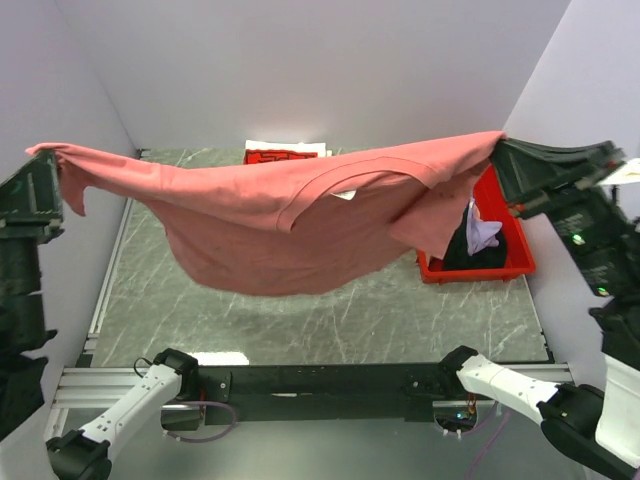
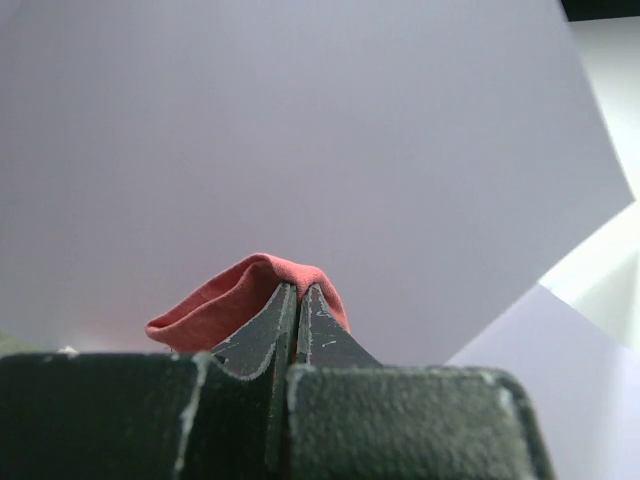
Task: Fold and stack the t-shirts
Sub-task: Flatten the tshirt out
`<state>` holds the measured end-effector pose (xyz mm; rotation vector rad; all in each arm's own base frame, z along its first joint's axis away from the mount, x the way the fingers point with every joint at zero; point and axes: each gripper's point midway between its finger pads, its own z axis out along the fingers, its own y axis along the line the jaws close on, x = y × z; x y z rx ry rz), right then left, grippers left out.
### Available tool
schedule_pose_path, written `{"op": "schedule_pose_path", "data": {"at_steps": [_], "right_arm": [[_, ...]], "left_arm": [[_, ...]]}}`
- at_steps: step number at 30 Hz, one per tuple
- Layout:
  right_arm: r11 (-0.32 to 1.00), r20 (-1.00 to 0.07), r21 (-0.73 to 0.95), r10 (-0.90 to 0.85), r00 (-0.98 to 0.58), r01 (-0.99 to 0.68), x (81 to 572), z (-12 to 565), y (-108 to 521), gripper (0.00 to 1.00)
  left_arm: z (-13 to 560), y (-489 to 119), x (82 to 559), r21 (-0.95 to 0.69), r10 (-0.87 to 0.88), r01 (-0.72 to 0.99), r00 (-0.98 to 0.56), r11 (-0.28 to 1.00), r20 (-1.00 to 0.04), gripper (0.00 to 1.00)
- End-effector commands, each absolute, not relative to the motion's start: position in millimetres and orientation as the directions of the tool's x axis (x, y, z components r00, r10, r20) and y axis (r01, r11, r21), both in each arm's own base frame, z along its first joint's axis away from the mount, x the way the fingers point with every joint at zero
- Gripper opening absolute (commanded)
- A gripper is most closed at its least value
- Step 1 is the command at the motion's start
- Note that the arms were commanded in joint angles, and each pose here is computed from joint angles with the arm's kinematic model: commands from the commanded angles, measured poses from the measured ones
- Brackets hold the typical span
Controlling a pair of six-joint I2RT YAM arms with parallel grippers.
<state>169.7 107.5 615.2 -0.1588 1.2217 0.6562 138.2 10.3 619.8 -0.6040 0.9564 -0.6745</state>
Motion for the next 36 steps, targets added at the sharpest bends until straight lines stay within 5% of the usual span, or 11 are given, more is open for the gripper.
{"op": "schedule_pose_path", "data": {"at_steps": [1, 8, 14, 18, 23, 24, 26, 27, 28, 31, 36], "right_arm": [[0.757, -0.891, 0.161, 0.388, 0.237, -0.633, 140.5, 642.0, 109.4, 0.0], [0.787, -0.9, 0.171, 0.369, 0.231, -0.593, 160.0, 640.9, 112.0, 0.0], [0.875, -0.955, 0.191, 0.269, 0.121, -0.445, 255.4, 594.0, 143.8, 0.0], [0.898, -0.981, 0.188, 0.19, -0.035, -0.399, 339.5, 526.3, 180.5, 0.0], [0.873, -0.941, 0.208, 0.055, -0.334, -0.442, 443.6, 376.1, 236.4, 0.01], [0.862, -0.924, 0.218, 0.032, -0.38, -0.457, 452.4, 351.5, 246.6, 0.04], [0.858, -0.873, 0.219, -0.041, -0.487, -0.464, 475.4, 289.1, 263.2, 0.27], [0.855, -0.851, 0.225, -0.061, -0.522, -0.466, 479.2, 272.9, 268.2, 0.34], [0.865, -0.819, 0.219, -0.089, -0.567, -0.452, 487.5, 244.0, 270.5, 0.49], [0.884, -0.814, 0.205, -0.085, -0.575, -0.42, 492.5, 239.5, 266.8, 0.73], [0.912, -0.797, 0.226, -0.029, -0.603, -0.343, 462.2, 224.7, 254.5, 0.79]], "left_arm": [[643.4, 3.9, 109.8, -0.675, -0.756, 0.351, 0.395, 0.649, -0.521, 0.01], [641.4, 11.1, 116.9, -0.703, -0.751, 0.295, 0.406, 0.647, -0.52, 0.01], [575.9, 29.0, 194.9, -0.753, -0.663, -0.065, 0.429, 0.655, -0.614, 0.01], [459.2, 25.3, 290.4, -0.589, -0.548, -0.488, 0.243, 0.644, -0.801, 0.01], [301.0, 49.3, 364.4, -0.467, -0.662, -0.656, -0.068, 0.593, -0.746, 0.01], [256.1, 47.9, 369.9, -0.403, -0.673, -0.697, -0.155, 0.594, -0.723, 0.16], [226.3, 37.0, 380.3, -0.393, -0.683, -0.676, -0.227, 0.624, -0.694, 0.53], [203.4, 34.7, 379.4, -0.36, -0.68, -0.683, -0.277, 0.636, -0.679, 0.86], [198.0, 33.1, 380.1, -0.359, -0.681, -0.679, -0.286, 0.641, -0.674, 0.99], [190.1, 30.4, 378.0, -0.361, -0.68, -0.669, -0.3, 0.65, -0.669, 0.99], [193.2, 9.6, 376.2, -0.436, -0.686, -0.575, -0.339, 0.693, -0.643, 1.0]]}}
